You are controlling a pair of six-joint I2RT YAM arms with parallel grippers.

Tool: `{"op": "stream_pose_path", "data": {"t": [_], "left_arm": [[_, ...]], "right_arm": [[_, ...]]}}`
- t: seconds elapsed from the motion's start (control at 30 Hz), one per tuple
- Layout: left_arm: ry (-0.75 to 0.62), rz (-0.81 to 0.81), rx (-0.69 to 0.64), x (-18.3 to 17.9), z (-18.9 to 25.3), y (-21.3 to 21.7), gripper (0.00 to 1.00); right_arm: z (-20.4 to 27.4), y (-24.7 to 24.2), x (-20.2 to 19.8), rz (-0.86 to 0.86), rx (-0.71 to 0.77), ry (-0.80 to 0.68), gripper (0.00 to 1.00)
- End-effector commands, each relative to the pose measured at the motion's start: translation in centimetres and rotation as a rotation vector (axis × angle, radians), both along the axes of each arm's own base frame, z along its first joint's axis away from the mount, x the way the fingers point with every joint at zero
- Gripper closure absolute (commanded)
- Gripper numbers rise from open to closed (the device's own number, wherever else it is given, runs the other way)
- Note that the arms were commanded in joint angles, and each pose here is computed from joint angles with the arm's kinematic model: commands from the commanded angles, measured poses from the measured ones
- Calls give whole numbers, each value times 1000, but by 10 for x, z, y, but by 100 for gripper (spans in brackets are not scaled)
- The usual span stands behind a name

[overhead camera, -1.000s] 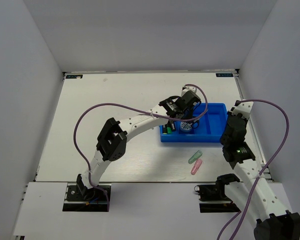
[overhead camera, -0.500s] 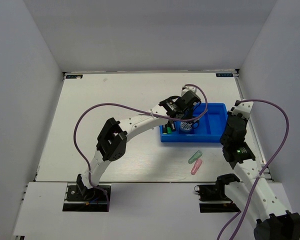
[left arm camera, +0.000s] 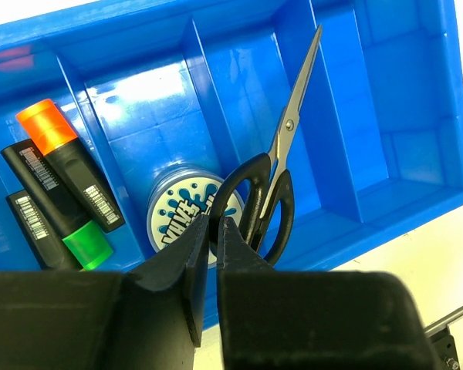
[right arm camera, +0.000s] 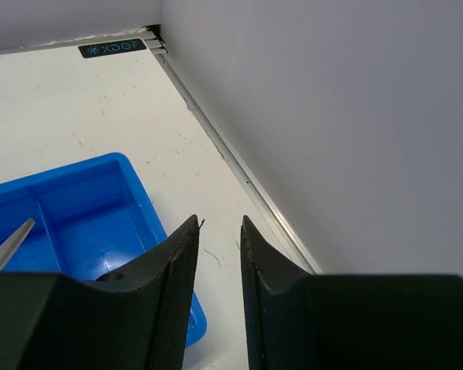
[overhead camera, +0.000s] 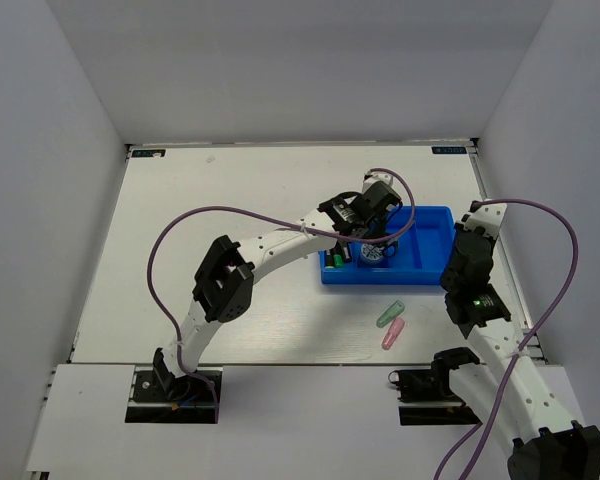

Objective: Sort the stationery into containers
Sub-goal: Place the stationery into the container

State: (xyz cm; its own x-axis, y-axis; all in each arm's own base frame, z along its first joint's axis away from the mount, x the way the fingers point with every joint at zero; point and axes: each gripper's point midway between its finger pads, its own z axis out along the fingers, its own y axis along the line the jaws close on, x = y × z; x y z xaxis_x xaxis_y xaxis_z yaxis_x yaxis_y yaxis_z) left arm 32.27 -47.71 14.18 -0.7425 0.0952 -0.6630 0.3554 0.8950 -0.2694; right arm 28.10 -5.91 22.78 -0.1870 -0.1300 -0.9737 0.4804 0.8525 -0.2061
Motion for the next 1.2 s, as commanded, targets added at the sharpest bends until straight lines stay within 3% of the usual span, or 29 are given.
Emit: {"op": "stream_pose_path", "data": {"t": [0.0,0.87,0.93,1.0,1.03,1.07,1.1,1.13,1.17], "left_arm": [[-35,7,-50,1,28,-5,79],[-33,-12,-90,-6,37,-15,74],[-59,-49,-74,-10,40,-15,68],[-102,-174,-71,-34,59,-24,55],[-122,-269,-38,-52,61,-28,55],[-125,-368,34,-79,63,-19,78],[-144,-371,115,-84,54,-7,100],[-177,-421,191,-107,59,6,100],[-196,-434,335,-117,32,39,100]], "right_arm": [[14,-5,-1,-34,20,-76,68],[14,-7,-2,-43,11,-83,68],[15,-5,-1,-29,6,-80,61],[9,8,3,74,-25,-4,42],[11,16,6,128,-27,23,28],[-14,27,1,217,-37,159,28],[-20,44,2,326,-24,194,32],[-18,52,1,377,-18,209,80],[-29,68,-5,475,-1,270,94]]}}
